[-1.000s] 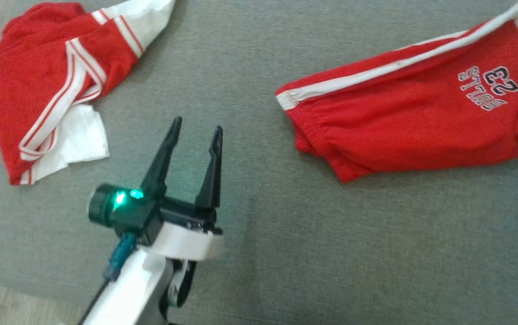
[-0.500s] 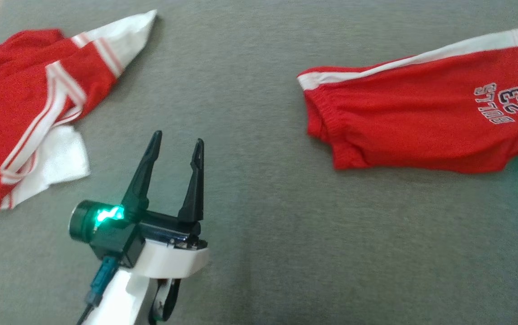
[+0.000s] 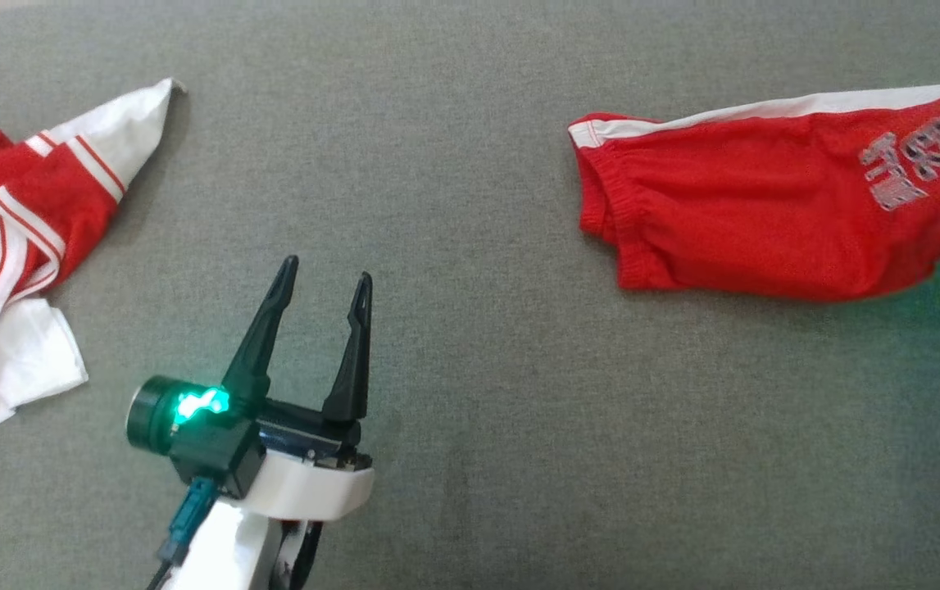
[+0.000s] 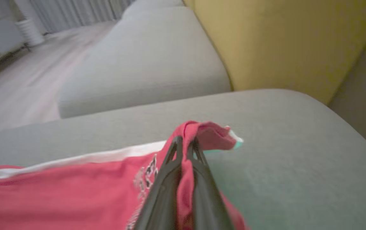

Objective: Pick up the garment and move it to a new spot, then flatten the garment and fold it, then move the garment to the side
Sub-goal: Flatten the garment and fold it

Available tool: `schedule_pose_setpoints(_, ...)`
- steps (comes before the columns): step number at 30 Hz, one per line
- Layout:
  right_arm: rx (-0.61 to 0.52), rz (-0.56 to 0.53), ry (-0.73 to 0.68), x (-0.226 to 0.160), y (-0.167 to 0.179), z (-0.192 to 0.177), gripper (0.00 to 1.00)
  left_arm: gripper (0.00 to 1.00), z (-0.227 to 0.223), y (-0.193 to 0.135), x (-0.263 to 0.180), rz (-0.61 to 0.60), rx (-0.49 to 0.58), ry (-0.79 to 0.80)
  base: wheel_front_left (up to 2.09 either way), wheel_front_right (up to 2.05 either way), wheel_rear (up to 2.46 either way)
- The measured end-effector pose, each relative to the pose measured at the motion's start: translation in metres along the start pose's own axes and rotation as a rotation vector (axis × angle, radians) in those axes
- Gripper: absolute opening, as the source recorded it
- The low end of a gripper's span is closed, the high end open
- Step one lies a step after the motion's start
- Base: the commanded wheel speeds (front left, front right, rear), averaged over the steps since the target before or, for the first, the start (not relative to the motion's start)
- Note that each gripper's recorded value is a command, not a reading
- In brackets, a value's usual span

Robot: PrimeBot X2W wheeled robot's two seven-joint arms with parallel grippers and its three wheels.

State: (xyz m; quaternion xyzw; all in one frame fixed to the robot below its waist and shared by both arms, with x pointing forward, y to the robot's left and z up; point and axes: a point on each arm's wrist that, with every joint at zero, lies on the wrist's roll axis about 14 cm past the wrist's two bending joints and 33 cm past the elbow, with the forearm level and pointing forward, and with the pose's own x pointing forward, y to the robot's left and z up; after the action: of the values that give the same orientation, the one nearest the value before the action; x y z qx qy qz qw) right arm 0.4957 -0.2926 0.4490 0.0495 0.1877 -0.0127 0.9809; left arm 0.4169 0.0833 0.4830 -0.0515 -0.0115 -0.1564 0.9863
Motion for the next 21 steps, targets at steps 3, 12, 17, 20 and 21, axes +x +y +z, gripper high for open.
schedule_pose_setpoints(3, -0.022, 0.116, -0.089, -0.001, 0.045, 0.029, 0.0, 1.0, 0.002, -0.001, -0.004, 0.0, -0.001, -0.001, 0.0, 0.0, 0.0)
schedule_pose_setpoints(12, -0.141, 0.516, -0.057, -0.024, 0.212, 0.019, 0.0, 1.0, 0.002, 0.003, -0.017, 0.025, -0.005, 0.005, 0.0, 0.0, 0.0)
schedule_pose_setpoints(17, -0.123, 0.66, 0.054, -0.044, 0.27, -0.028, 1.0, 1.0, 0.004, 0.013, -0.024, 0.065, -0.007, 0.006, 0.0, 0.0, 0.0)
schedule_pose_setpoints(20, -0.081, 0.67, -0.007, -0.048, 0.275, -0.02, 1.0, 1.0, 0.008, 0.02, -0.028, 0.089, -0.001, -0.004, 0.0, 0.0, 0.0)
schedule_pose_setpoints(21, -0.07, 0.658, -0.055, -0.048, 0.271, -0.01, 1.0, 1.0, 0.011, 0.022, -0.029, 0.096, 0.004, -0.011, 0.0, 0.0, 0.0)
